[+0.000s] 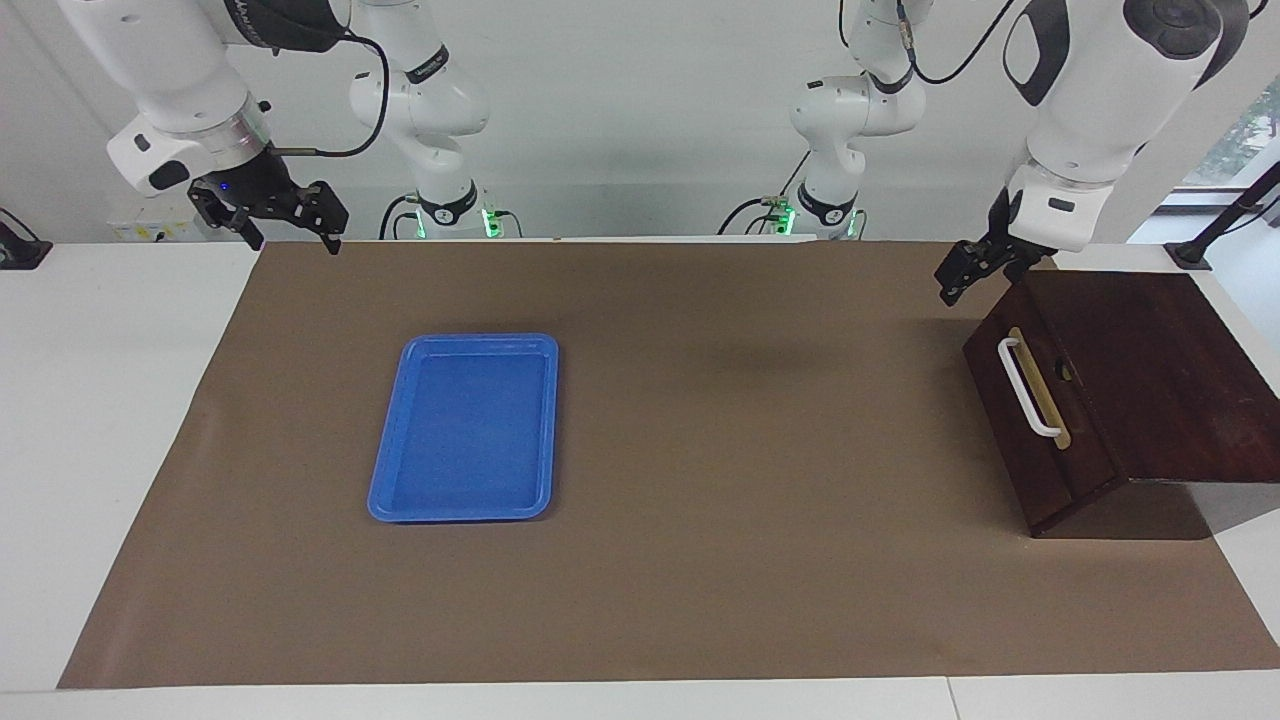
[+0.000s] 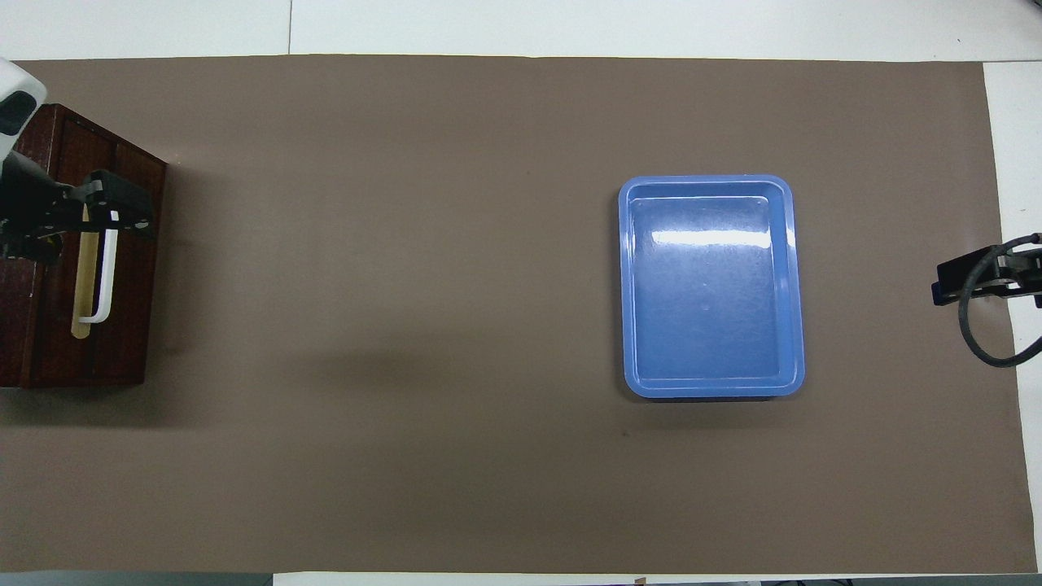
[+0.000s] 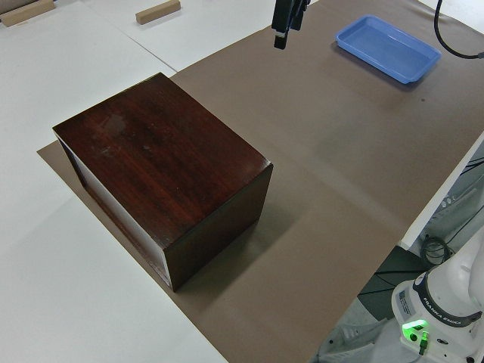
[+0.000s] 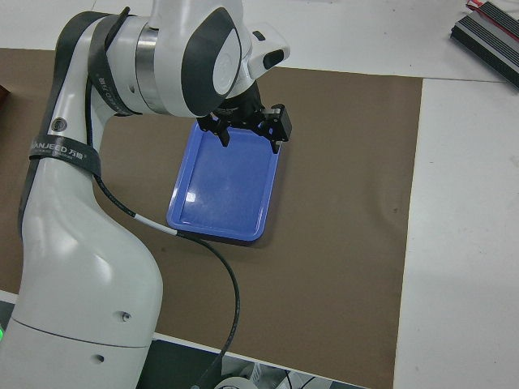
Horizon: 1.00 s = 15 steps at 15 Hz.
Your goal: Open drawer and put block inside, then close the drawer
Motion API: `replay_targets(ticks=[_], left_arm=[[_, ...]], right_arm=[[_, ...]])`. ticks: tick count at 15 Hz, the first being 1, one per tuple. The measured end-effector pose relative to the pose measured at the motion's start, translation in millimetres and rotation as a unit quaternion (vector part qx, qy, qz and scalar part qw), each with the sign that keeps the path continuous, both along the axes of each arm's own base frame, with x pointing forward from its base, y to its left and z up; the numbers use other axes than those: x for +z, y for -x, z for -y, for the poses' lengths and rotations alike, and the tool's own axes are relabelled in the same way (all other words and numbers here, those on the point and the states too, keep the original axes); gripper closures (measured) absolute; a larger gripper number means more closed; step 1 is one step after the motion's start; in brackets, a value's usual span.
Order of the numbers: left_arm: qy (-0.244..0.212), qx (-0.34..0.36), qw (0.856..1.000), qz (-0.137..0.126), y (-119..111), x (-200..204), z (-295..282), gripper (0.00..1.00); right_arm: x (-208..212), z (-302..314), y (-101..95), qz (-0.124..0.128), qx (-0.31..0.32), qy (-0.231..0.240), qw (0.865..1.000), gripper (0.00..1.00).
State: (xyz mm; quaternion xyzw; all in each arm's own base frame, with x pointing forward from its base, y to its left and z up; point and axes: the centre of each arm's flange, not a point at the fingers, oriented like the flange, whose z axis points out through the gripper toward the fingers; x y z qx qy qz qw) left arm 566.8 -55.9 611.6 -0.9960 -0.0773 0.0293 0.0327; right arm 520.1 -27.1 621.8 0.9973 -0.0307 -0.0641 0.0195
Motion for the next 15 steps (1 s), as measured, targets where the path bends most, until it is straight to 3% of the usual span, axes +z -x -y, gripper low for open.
replay_targets(ticks=[4,9,15], left_arm=[[0.008,-0.047,0.999,-0.007,-0.4,-9.2,-19.1,0.00],[0.031,-0.058,0.998,-0.006,4.2,-13.2,-6.3,0.00],[0.028,-0.061,0.997,-0.024,17.0,-19.7,-3.0,0.00]], right_arm=[[0.0,0.0,0.0,0.000,0.000,0.000,1.000,0.00],[0.0,0.0,0.0,0.000,0.000,0.000,1.000,0.00],[0.0,0.0,0.0,0.000,0.000,0.000,1.000,0.00]])
